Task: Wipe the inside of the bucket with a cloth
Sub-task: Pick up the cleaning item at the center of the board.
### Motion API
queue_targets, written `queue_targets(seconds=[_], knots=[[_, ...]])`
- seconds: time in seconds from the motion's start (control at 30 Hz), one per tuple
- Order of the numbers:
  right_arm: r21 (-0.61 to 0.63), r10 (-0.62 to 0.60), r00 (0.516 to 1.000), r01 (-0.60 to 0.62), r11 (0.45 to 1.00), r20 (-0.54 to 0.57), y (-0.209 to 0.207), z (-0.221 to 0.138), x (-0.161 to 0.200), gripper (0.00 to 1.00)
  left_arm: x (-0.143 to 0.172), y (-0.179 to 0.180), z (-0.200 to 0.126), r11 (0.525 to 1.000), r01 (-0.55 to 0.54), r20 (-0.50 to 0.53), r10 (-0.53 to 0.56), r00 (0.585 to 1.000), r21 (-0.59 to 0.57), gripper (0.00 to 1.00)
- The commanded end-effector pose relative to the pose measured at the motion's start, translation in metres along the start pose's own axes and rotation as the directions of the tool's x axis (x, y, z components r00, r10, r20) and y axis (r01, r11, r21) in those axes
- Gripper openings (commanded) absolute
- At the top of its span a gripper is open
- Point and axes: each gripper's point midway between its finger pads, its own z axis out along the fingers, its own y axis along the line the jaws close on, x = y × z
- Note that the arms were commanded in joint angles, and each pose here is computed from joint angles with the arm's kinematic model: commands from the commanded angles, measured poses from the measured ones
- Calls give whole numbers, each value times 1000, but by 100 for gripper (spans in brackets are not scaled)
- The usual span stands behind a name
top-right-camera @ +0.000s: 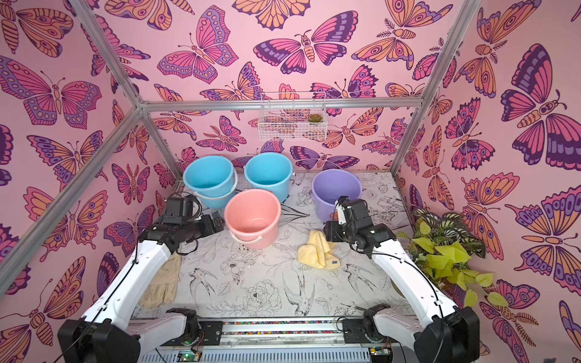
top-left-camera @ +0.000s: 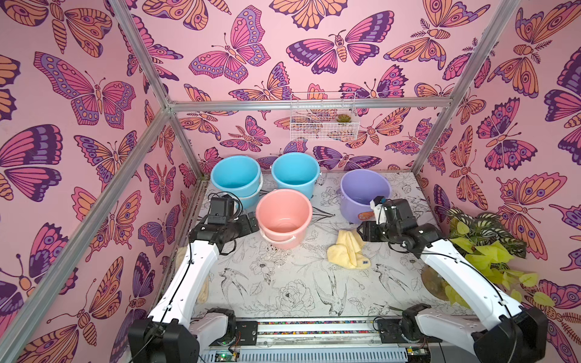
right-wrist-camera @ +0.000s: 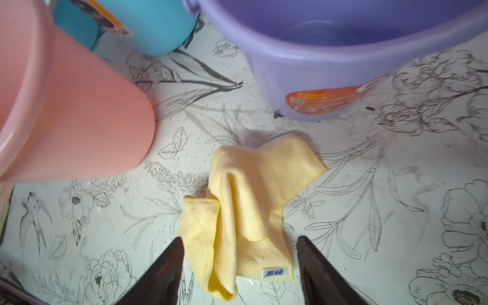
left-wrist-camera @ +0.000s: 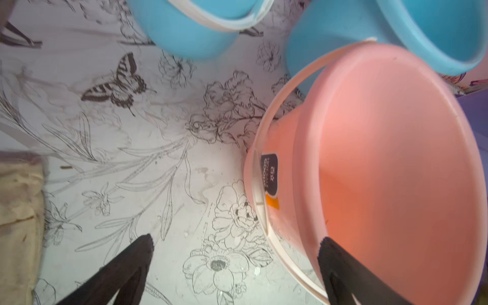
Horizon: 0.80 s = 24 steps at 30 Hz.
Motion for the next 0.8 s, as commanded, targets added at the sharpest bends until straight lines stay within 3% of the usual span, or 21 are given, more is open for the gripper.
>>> queue_targets(seconds=[0.0,0.2,0.43,0.63,0.77], knots=[[-1,-128,985,129,992,-118,13,9,22,70,27,-7,-2,992,108,-159,-97,982,59,100],[32,-304,926,318,947,-222,26,33,35,83,22,-25,-13,982,109,-166,-83,983,157,99],[105,-440,837,494,863,-324,25,62,39,100,10,-8,-34,990,118,-23,-117,993,71,99],[178,-497,760,605,776,-419,8,83,36,99,12,-6,-43,987,138,11,-139,990,79,99],[141,-510,727,627,766,-460,9,97,44,99,11,-9,-47,987,130,17,-132,991,92,99]])
